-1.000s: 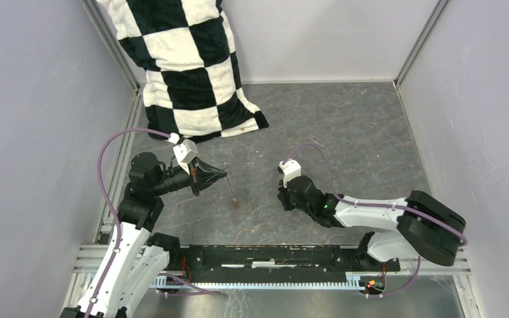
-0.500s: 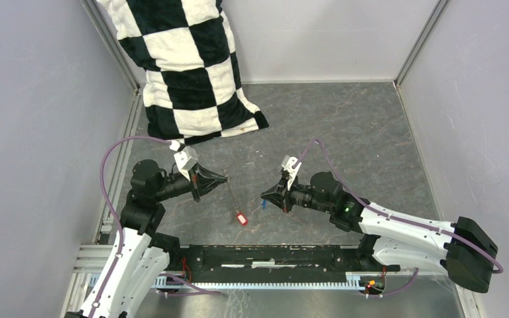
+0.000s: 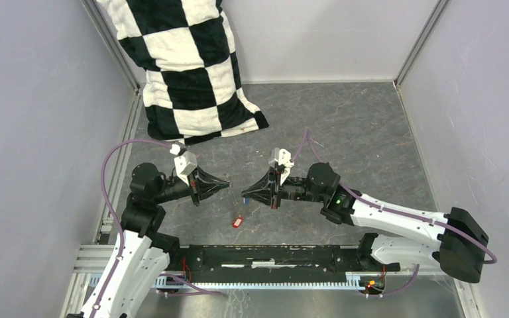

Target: Put the keys on the keyring

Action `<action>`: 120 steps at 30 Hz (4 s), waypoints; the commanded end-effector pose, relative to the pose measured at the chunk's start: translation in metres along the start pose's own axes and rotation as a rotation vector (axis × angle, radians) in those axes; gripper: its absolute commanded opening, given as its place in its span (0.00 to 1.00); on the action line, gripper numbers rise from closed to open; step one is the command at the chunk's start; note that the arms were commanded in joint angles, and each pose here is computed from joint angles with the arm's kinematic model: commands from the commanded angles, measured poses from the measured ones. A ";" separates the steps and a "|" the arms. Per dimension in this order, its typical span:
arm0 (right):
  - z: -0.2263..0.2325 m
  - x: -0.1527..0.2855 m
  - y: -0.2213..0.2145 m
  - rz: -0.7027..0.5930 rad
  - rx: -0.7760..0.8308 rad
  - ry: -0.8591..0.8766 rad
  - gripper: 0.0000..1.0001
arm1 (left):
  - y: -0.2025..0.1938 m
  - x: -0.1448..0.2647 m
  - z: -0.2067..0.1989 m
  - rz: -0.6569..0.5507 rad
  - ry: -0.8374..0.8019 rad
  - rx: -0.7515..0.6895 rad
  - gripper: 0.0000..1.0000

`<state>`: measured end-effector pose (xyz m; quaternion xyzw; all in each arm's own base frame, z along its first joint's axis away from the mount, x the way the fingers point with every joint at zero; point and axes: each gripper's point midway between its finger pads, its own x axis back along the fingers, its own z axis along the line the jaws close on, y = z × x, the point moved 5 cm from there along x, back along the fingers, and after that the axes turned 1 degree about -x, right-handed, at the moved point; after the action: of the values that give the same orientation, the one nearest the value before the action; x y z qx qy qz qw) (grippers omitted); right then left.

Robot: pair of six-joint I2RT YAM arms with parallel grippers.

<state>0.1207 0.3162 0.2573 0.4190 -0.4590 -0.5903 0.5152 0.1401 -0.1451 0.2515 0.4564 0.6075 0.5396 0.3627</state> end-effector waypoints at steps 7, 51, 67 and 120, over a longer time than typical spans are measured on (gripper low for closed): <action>0.013 -0.022 0.044 -0.150 0.040 0.081 0.01 | 0.010 -0.002 -0.009 -0.047 -0.037 0.011 0.02; -0.003 -0.040 0.042 -0.199 0.082 -0.106 0.01 | 0.010 -0.002 -0.006 -0.027 -0.012 0.016 0.02; -0.006 -0.040 0.034 -0.194 0.071 -0.132 0.01 | 0.013 0.001 -0.009 -0.022 -0.033 -0.039 0.02; -0.011 -0.038 0.032 -0.215 0.031 -0.182 0.01 | 0.028 -0.002 -0.008 -0.086 -0.020 -0.055 0.02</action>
<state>0.1395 0.3558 0.2707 0.4119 -0.4691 -0.6514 0.4311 0.1407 -0.1485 0.2546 0.4522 0.6177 0.5308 0.3636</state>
